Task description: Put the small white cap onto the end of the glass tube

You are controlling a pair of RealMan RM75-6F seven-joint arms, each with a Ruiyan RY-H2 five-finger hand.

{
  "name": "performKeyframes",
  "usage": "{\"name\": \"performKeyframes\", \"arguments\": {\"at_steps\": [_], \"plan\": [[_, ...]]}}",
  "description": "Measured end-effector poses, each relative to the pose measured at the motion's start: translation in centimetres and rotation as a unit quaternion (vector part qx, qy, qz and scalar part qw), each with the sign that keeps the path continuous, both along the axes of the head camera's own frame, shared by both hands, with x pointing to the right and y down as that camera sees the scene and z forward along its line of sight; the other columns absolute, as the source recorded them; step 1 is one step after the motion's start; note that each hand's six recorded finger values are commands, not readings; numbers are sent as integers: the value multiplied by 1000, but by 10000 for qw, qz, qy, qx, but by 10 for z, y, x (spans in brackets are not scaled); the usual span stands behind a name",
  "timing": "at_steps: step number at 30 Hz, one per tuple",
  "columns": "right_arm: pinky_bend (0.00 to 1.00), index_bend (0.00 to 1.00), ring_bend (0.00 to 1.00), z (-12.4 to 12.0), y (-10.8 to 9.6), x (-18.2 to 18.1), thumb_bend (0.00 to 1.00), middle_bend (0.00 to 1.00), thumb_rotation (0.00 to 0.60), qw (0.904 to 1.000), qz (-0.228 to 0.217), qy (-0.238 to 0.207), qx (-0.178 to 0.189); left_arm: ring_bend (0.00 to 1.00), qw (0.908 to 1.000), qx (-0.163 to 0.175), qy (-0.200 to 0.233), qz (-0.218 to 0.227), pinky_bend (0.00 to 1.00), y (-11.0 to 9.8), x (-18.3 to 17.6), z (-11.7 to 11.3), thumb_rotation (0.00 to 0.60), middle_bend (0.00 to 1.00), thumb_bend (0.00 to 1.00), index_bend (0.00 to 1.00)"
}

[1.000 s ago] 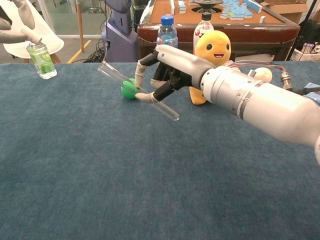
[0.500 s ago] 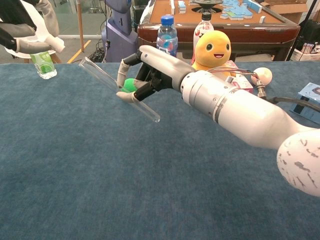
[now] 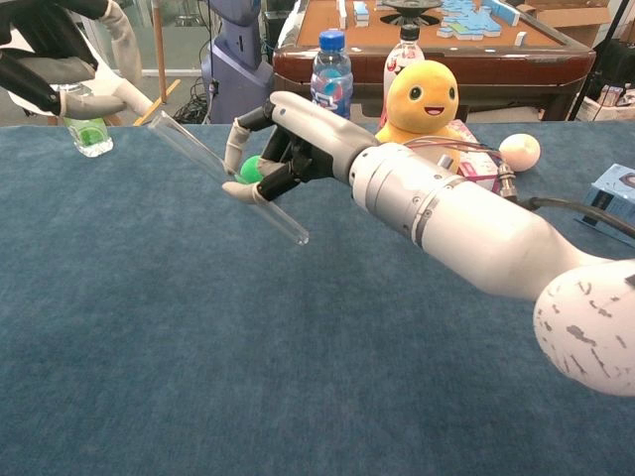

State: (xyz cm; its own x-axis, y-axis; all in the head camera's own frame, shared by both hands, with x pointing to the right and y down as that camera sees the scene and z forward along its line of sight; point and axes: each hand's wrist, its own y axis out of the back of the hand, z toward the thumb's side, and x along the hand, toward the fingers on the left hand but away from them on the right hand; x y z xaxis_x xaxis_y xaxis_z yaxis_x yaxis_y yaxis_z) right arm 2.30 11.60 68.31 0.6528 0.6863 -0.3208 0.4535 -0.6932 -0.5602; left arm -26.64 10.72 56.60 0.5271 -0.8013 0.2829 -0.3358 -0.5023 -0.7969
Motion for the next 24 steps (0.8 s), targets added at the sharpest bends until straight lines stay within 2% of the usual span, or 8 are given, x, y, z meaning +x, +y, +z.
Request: {"name": "performKeyframes", "arguments": {"at_steps": [24], "plan": [[980,719,1000,0,1,-1,510,986,600,9999,46,-80,-49,1000,10000,-31,-27,42,993,2,6,6,600,1000,299,527]]}}
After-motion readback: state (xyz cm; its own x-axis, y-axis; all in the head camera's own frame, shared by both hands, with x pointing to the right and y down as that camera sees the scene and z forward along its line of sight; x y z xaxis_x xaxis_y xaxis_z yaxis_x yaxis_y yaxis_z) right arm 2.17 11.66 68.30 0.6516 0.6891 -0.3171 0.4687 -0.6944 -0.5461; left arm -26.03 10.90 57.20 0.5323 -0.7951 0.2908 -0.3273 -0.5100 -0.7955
